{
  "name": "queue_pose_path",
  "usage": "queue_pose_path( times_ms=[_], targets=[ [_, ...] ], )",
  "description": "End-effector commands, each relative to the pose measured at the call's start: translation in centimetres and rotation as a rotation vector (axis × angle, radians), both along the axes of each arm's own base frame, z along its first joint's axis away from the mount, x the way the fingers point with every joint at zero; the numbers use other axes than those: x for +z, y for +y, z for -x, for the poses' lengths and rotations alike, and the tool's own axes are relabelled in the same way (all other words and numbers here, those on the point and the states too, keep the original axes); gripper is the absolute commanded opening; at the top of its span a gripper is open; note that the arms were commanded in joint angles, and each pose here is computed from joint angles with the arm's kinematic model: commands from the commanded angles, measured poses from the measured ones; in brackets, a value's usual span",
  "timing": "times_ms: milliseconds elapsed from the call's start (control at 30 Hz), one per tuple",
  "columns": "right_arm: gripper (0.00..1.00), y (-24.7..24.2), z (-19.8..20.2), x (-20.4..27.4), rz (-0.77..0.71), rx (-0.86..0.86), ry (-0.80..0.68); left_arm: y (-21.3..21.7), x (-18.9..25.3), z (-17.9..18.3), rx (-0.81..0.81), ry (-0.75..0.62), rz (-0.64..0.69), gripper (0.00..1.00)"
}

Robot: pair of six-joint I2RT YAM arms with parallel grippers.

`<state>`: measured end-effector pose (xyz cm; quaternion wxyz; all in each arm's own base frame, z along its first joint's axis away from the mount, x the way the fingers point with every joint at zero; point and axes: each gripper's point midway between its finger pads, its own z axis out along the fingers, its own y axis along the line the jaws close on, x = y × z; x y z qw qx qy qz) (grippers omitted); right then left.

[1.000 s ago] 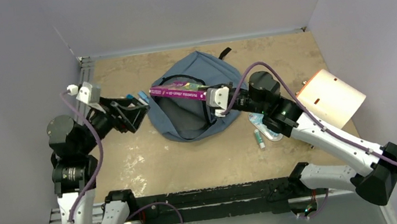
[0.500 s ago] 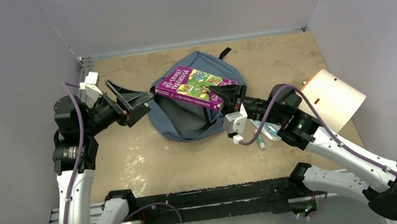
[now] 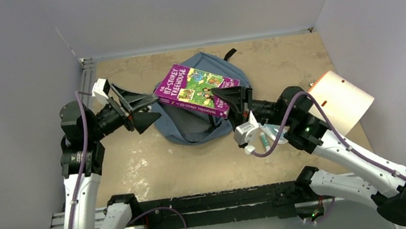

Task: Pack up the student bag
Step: Pick up the book from the center of the board.

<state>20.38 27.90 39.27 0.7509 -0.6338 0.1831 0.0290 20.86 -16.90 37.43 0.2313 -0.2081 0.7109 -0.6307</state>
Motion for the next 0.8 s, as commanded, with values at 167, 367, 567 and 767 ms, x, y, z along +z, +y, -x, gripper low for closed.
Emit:
queue_pose_path(
  times_ms=[167,367,567,767],
  targets=[
    [0.0,1.4,1.9,5.5,-0.089,0.127,-0.253,1.7,3.9,-1.1,0.197,-0.028,0.196,0.82],
    [0.0,2.6,2.9,6.6,-0.095,0.223,-0.3,1.5,4.2,-1.1,0.175,-0.002,0.215,0.83],
    [0.0,4.0,4.0,6.8,-0.072,0.341,-0.315,1.6,3.8,-0.8,0.185,0.023,0.223,0.83],
    [0.0,4.8,4.3,6.5,-0.012,0.422,-0.307,1.9,4.4,-0.8,0.211,0.031,0.269,0.79]
  ],
)
